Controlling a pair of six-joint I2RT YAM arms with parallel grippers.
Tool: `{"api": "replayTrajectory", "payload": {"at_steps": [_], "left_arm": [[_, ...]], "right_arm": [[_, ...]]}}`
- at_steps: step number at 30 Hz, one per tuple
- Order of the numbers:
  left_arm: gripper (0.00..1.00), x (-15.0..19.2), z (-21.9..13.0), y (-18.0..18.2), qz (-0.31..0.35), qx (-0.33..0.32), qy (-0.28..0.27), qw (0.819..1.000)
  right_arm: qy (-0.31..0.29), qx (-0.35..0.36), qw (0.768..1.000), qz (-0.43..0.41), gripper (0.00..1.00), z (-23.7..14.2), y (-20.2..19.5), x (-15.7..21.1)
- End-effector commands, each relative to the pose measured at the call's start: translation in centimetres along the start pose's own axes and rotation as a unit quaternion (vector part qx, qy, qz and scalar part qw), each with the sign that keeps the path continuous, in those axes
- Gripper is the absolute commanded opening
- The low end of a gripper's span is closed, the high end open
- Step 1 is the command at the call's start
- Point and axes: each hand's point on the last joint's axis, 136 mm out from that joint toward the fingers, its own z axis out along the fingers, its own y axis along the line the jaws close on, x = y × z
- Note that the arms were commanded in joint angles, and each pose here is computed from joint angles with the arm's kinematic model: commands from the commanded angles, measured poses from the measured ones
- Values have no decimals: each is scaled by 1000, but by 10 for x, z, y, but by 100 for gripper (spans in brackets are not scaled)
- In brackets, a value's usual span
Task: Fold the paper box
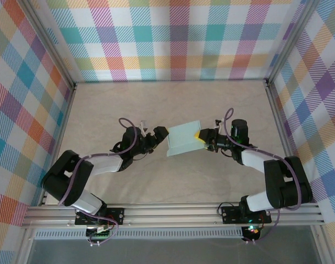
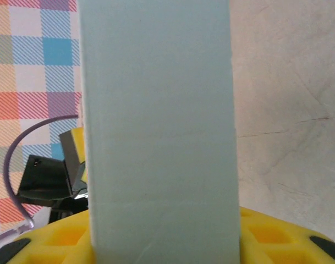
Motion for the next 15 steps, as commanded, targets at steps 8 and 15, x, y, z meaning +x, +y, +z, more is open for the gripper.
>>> {"api": "replayTrajectory", "payload": {"at_steps": [8, 15], "left_arm": [[83, -2, -7, -34, -52, 93, 3, 994], [97, -12, -46, -27, 223, -34, -57, 972]], "right_arm": [[0, -42, 999, -4, 45, -6, 23, 0], [-11, -36, 999, 17, 44, -10, 18, -5]]}}
